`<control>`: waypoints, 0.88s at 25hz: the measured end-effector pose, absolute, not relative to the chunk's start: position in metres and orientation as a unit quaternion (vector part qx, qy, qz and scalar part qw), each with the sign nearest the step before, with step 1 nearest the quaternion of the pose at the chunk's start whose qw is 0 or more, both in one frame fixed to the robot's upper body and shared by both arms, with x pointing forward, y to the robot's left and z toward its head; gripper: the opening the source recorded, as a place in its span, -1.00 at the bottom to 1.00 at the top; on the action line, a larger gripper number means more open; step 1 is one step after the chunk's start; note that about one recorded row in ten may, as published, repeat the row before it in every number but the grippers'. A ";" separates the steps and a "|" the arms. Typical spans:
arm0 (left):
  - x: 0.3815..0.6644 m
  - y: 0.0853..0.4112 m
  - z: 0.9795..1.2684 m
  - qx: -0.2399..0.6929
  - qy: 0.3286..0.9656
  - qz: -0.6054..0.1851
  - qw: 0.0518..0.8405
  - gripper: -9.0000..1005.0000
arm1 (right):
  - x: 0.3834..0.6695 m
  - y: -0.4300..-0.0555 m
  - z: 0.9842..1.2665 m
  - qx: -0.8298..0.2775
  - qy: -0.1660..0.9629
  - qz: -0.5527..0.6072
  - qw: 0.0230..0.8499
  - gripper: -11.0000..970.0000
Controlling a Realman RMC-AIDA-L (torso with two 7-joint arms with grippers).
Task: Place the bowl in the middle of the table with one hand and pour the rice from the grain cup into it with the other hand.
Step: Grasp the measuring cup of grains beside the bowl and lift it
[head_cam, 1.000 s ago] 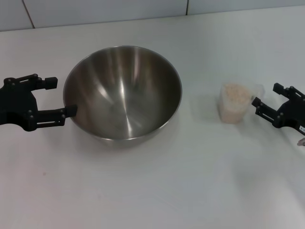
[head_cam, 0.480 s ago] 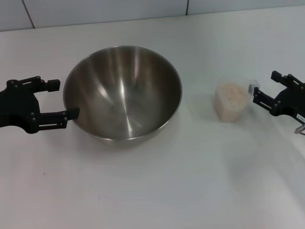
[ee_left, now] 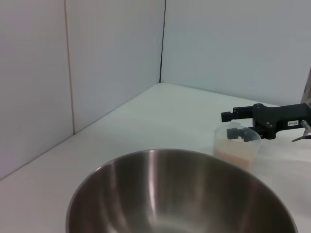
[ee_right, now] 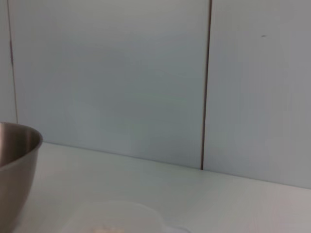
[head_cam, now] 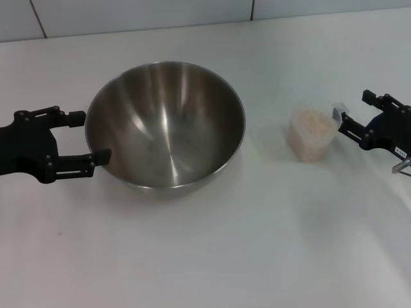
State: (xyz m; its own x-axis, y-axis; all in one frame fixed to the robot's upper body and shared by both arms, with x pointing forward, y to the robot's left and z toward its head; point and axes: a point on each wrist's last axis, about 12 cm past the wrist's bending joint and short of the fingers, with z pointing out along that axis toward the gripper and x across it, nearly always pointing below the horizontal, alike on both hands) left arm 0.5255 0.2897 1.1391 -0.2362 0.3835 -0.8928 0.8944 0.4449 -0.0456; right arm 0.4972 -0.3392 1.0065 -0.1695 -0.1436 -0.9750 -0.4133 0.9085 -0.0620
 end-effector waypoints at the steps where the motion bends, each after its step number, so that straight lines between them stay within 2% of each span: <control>1: 0.525 0.289 1.139 0.440 0.729 -0.293 0.435 0.69 | 0.498 -0.338 1.006 -0.185 0.756 0.112 0.618 0.52; 6: 0.525 0.288 1.139 0.441 0.729 -0.294 0.433 0.69 | 0.497 -0.333 1.005 -0.183 0.754 0.117 0.619 0.52; 8: 0.525 0.288 1.139 0.442 0.729 -0.294 0.433 0.69 | 0.497 -0.332 1.005 -0.186 0.753 0.116 0.620 0.15; 19: 0.527 0.287 1.141 0.448 0.727 -0.291 0.431 0.69 | 0.497 -0.327 1.005 -0.196 0.745 0.114 0.627 -0.78; 22: 0.527 0.287 1.141 0.448 0.727 -0.291 0.431 0.69 | 0.497 -0.328 1.006 -0.191 0.743 0.113 0.632 -0.83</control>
State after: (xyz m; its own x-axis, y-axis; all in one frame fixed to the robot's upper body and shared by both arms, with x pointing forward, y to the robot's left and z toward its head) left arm 0.5273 0.2866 1.1411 -0.2275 0.4002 -0.8878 0.9023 0.4295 -0.0376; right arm 0.4970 -0.3280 1.0058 -0.1290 -0.1413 -0.9815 -0.4271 0.9012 -0.0736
